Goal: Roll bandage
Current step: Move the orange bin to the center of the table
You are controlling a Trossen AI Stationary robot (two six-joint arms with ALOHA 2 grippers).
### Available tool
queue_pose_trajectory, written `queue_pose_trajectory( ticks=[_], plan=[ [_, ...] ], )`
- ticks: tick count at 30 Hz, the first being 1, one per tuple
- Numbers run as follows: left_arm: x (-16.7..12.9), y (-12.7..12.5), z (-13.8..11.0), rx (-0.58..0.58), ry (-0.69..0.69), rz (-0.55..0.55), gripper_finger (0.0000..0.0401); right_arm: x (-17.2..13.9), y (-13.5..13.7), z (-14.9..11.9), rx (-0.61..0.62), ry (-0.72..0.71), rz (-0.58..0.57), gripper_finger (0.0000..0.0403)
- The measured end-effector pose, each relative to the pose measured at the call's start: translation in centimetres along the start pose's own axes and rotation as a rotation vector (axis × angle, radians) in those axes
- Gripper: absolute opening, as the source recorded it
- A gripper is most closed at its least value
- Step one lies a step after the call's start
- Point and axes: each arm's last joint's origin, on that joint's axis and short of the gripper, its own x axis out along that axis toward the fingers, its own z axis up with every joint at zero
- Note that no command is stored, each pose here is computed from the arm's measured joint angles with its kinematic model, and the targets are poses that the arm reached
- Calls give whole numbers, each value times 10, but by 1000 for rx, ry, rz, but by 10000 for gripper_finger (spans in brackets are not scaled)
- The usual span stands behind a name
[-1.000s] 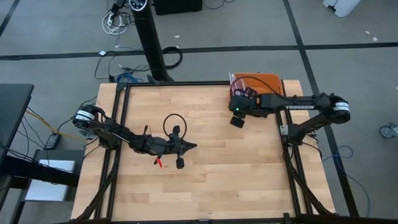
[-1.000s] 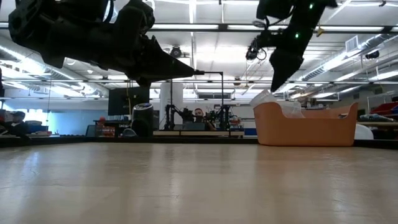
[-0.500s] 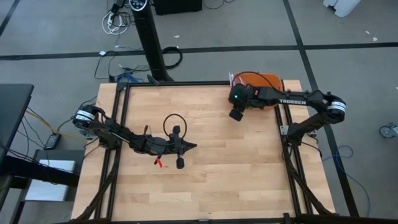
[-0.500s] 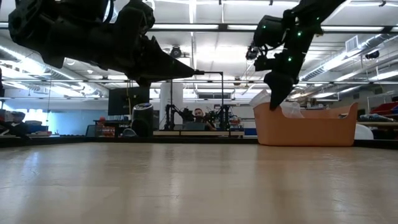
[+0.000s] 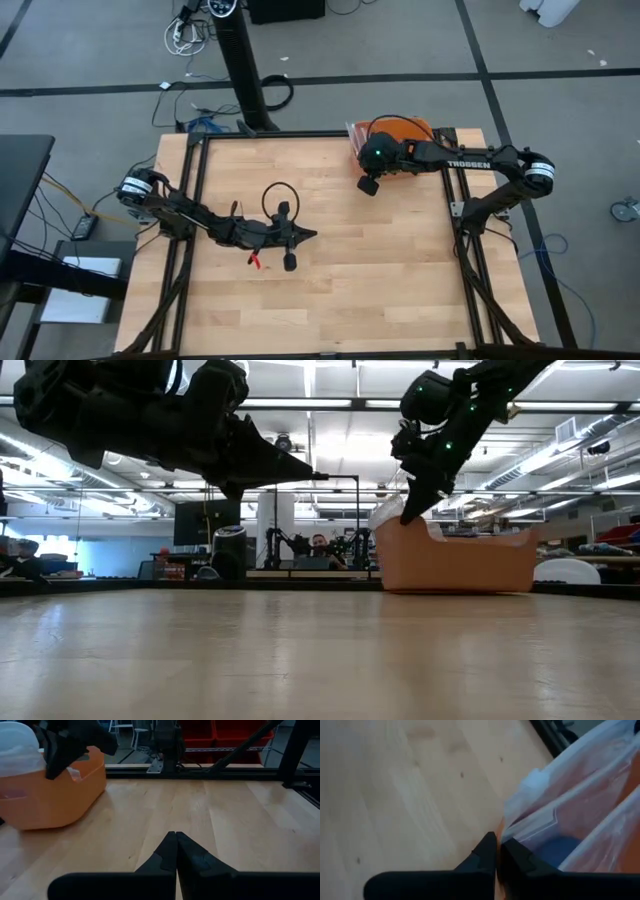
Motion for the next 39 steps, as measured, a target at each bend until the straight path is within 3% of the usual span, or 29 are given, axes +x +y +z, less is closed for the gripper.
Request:
queue_pose_trajectory(
  ticks=[15, 20, 24, 34, 36, 39],
  plan=[
    [0, 0, 0, -1, -3, 0, 5, -4, 0, 30, 47, -311, 103, 6],
    [0, 0, 0, -1, -1, 0, 5, -5, 1, 32, 61, -336, 150, 10],
    [0, 0, 0, 0, -1, 0, 5, -6, 2, 33, 66, -343, 161, 38],
    [0, 1, -1, -7, 5, 26, 6, -13, 16, 31, 53, -330, 200, 158],
    [0, 2, -4, -21, 33, 66, 6, -23, 16, 28, 46, -294, 140, 162],
    [-1, 4, -9, -52, 72, 125, 6, -37, 9, 15, 28, -189, -131, 141]
  ],
)
